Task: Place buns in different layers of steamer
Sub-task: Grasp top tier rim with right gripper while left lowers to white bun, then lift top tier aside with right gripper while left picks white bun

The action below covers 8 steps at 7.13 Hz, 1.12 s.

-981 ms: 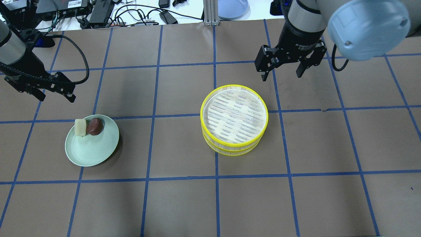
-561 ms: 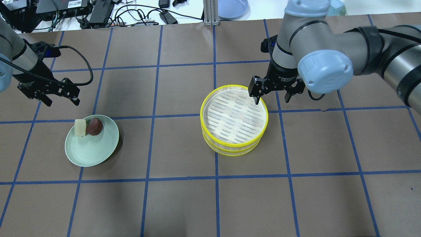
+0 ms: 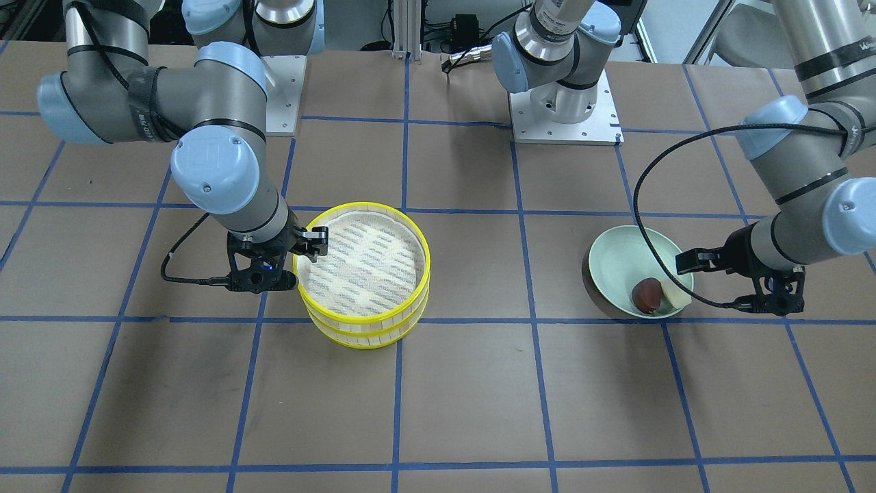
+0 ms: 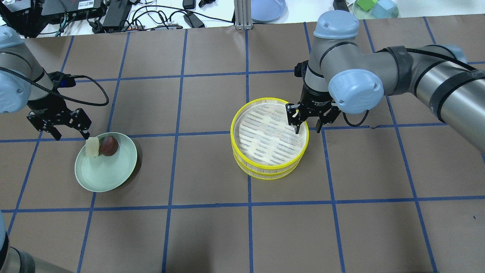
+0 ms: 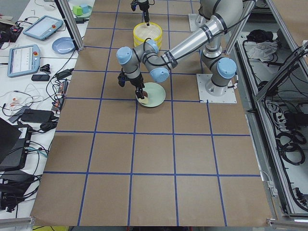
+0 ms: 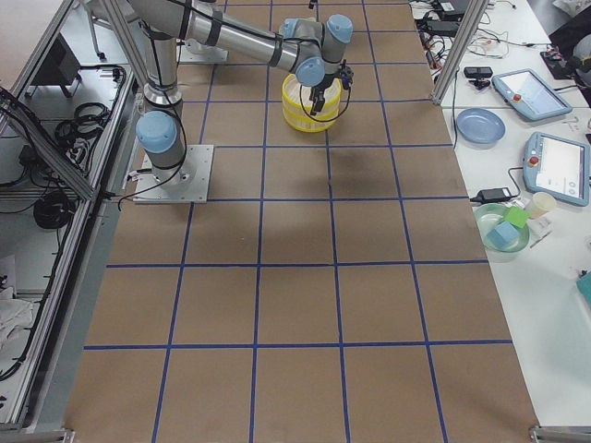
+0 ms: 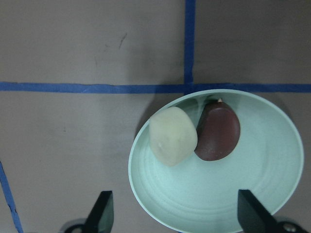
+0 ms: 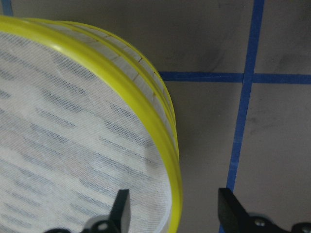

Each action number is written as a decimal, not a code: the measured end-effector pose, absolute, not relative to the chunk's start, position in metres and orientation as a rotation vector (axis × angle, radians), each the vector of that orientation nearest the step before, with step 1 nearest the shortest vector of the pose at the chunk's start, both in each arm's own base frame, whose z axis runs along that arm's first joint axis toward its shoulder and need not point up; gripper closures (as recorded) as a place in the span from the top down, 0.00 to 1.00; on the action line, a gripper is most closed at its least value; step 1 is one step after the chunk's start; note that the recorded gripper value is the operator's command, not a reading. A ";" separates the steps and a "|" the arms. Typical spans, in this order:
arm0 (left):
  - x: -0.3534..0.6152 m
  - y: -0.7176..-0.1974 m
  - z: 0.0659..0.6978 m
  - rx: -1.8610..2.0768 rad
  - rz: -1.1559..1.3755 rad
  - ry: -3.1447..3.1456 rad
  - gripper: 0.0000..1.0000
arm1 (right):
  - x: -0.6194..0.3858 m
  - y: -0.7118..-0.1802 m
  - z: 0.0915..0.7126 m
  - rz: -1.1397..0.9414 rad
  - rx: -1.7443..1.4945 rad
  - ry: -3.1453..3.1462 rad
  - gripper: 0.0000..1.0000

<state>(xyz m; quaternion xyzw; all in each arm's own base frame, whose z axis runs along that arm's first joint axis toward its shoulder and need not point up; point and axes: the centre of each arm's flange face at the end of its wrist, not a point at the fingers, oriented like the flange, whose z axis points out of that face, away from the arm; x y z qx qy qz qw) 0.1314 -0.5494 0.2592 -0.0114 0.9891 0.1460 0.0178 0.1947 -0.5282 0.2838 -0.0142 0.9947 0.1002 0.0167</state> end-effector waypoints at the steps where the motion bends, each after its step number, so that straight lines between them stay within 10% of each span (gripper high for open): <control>1: 0.132 -0.550 0.243 -0.046 0.498 3.073 0.79 | 0.194 -0.529 0.284 0.313 -0.043 3.095 0.00; 2: 0.133 -0.552 0.230 -0.061 0.532 3.077 0.77 | 0.193 -0.530 0.284 0.314 -0.042 3.095 0.00; 4: 0.133 -0.554 0.212 -0.075 0.568 3.089 0.14 | 0.192 -0.530 0.291 0.318 -0.038 3.099 0.00; 5: 0.134 -0.556 0.209 -0.085 0.572 3.087 0.00 | 0.190 -0.531 0.306 0.341 -0.036 3.105 0.00; 8: 0.135 -0.557 0.204 -0.141 0.597 3.080 0.00 | 0.124 -0.528 0.400 0.373 -0.074 3.230 0.00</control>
